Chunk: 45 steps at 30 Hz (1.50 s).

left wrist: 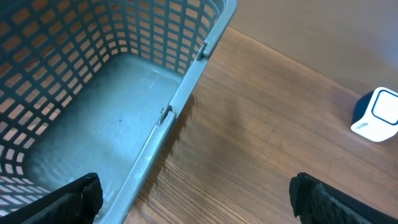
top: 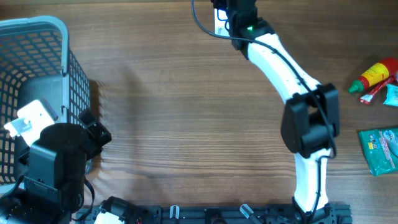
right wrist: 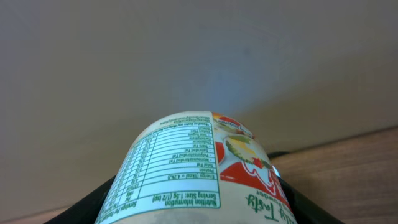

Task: Scan the item barcode
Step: 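Carry the jar to the right table edge and release it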

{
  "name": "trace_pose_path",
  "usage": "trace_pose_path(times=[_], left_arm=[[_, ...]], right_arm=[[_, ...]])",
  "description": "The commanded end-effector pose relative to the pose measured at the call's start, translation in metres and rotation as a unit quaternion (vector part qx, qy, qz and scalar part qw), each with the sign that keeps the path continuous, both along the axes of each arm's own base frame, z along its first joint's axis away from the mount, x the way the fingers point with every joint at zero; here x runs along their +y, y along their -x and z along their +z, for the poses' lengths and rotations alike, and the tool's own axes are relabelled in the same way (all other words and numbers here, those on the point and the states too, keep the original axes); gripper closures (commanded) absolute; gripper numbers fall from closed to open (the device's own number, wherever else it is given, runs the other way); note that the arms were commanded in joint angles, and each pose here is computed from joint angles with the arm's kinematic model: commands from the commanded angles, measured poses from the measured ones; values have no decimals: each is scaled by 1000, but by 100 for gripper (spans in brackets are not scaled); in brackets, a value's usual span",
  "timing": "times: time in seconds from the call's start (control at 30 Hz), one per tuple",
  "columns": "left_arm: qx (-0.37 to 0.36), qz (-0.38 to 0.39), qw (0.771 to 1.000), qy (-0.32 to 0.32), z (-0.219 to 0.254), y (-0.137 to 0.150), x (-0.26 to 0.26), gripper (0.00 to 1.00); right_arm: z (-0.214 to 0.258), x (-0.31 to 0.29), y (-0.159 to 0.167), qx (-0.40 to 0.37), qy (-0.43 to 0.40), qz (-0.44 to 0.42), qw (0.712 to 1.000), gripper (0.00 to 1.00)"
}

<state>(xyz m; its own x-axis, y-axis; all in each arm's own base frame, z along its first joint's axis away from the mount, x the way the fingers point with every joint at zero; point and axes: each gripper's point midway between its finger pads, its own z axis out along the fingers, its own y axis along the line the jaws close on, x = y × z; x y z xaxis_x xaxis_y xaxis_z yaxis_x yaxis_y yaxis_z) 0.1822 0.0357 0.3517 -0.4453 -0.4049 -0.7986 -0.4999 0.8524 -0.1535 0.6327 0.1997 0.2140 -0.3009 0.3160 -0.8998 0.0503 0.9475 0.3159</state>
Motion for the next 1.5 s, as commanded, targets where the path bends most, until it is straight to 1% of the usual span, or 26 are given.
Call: trace_pose_path(times=[0.0,0.1,0.17,0.33,0.43,0.53,0.6,0.67,0.7,0.73,0.8,0.87,0.9,0.93,1.03,1.13,1.2,1.23,1.27,1.33,1.37,1.4,1.43,1.47], left_arm=[[-6,5,1000,7,3,0,0,0],[-6,5,1000,7,3,0,0,0],[-6,5,1000,7,3,0,0,0],[-6,5,1000,7,3,0,0,0],[-6,5,1000,7,3,0,0,0],[-6,5,1000,7,3,0,0,0],[-6,5,1000,7,3,0,0,0],[-6,5,1000,7,3,0,0,0],[-6,5,1000,7,3,0,0,0],[-6,5,1000,7,3,0,0,0],[-6,5,1000,7,3,0,0,0],[-6,5,1000,7,3,0,0,0],[-6,5,1000,7,3,0,0,0],[-6,5,1000,7,3,0,0,0],[-6,5,1000,7,3,0,0,0],[-6,5,1000,7,3,0,0,0],[-6,5,1000,7,3,0,0,0],[-6,5,1000,7,3,0,0,0],[-6,5,1000,7,3,0,0,0],[-6,5,1000,7,3,0,0,0],[-6,5,1000,7,3,0,0,0],[-6,5,1000,7,3,0,0,0],[-6,5,1000,7,3,0,0,0],[-6,5,1000,7,3,0,0,0]], right_arm=[[-62,-3,-17,5,68,-1,998,60],[-59,-7,-24,-17,59,-6,998,59],[-55,-2,-25,-24,52,8,998,59],[-56,-1,-23,-16,55,13,998,60],[-36,-8,-19,-16,54,9,998,59],[3,-36,-1,13,65,-8,998,59],[27,-70,24,61,57,-33,996,58],[35,-116,66,141,42,-75,986,57],[35,-137,86,177,39,-95,979,54],[32,-169,118,234,34,-129,963,50],[21,-216,161,308,15,-182,934,51],[2,-255,201,390,-4,-207,897,52],[-12,-276,227,440,-20,-222,870,52],[-23,-291,246,473,-35,-238,848,53],[-56,-328,279,518,-64,-279,806,51],[-101,-357,317,558,-91,-317,762,50],[-131,-380,335,556,-115,-347,746,48],[-143,-389,337,545,-131,-356,748,47],[-157,-397,336,528,-150,-356,756,44],[-177,-407,327,496,-177,-340,779,43],[-183,-411,327,487,-182,-345,781,42],[-185,-414,327,481,-184,-349,783,41],[-185,-418,326,476,-181,-349,786,31],[-182,-420,322,471,-175,-344,793,0]])
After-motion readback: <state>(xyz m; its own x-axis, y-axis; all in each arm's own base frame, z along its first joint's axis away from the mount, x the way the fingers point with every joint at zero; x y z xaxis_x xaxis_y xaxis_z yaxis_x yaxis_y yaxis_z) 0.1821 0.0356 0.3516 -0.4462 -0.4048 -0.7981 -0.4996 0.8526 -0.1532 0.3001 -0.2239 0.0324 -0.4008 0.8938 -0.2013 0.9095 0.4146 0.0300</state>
